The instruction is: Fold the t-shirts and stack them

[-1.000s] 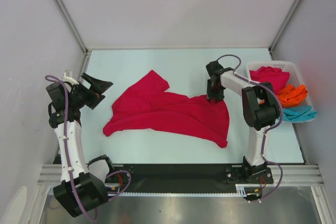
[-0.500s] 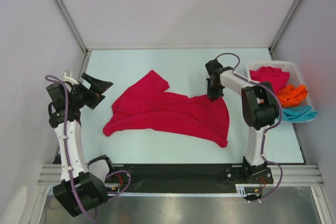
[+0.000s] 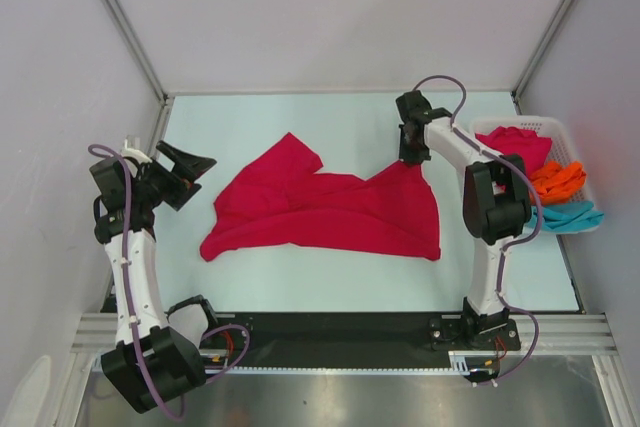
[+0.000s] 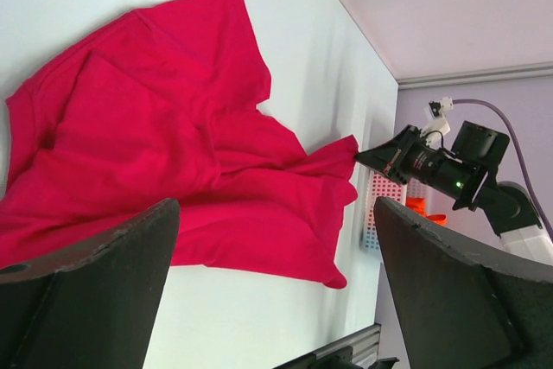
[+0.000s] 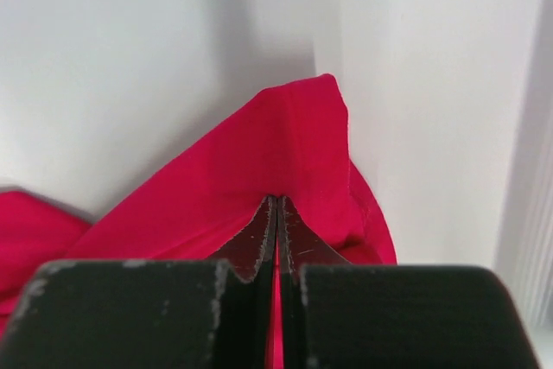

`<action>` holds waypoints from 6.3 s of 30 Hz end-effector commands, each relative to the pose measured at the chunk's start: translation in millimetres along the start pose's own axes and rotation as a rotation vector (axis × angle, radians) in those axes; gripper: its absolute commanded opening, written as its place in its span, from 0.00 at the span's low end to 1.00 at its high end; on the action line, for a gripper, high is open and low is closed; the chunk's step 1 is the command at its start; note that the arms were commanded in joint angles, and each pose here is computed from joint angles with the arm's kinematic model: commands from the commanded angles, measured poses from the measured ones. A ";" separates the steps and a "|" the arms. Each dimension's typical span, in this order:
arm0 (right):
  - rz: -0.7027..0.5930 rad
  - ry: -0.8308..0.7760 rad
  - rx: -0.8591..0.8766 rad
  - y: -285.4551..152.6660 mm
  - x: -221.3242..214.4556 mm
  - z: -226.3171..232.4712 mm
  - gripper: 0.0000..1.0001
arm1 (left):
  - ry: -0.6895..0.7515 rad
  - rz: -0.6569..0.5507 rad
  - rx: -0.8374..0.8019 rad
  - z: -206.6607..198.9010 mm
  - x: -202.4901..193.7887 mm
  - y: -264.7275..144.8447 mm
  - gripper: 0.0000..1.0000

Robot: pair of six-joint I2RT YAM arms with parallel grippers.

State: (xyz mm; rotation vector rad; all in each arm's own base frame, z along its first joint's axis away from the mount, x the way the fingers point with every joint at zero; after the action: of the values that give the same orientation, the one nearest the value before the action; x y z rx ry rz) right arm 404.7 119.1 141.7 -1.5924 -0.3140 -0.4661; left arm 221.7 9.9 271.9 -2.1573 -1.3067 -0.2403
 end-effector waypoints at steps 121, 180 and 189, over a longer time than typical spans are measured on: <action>-0.094 0.027 -0.110 -35.7 32.5 -7.3 0.00 | 0.204 0.477 0.137 -25.7 18.2 326.1 0.00; -0.019 0.079 -0.060 -66.0 -70.7 -26.5 0.00 | 0.311 0.411 0.184 -2.0 -38.8 116.2 0.01; 0.007 0.113 -0.022 -62.4 -83.5 -26.6 0.00 | 0.303 0.400 0.174 -2.5 -47.0 99.3 0.10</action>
State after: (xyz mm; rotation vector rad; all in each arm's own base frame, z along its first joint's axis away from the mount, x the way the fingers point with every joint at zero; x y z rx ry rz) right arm 304.0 103.3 150.9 -1.6380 -0.2182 -0.4990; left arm 290.4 -58.7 193.7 -2.0698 -0.6447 -0.1584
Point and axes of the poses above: each gripper's point midway between its finger pads, its own y axis out along the fingers, its own z axis along the line the jaws close on, x = y × z, the point moved 8 cm from there along -y, back along the fingers
